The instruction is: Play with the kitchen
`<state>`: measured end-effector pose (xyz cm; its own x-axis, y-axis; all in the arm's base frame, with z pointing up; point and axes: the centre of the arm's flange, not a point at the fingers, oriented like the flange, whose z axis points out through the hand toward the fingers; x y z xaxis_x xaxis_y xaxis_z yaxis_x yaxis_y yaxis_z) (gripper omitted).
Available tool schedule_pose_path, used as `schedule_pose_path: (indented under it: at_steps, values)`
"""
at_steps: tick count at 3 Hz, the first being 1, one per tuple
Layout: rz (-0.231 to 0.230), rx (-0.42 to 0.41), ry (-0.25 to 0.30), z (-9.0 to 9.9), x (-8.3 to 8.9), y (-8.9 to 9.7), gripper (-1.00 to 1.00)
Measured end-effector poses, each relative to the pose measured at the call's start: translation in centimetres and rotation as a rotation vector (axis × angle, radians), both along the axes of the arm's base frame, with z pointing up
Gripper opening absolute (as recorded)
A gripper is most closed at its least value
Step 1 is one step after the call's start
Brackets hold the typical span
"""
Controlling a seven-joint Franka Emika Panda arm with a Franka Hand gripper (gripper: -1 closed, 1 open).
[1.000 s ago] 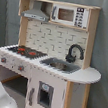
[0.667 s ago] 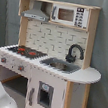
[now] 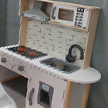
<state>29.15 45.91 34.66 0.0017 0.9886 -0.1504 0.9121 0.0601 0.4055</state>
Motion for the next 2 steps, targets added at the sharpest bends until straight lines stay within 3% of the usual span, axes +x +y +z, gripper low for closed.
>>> schedule_pose_path:
  at_steps: [2]
  values:
    - [0.007, -0.094, -0.132, 2.2, -1.0, -0.1, 1.00]
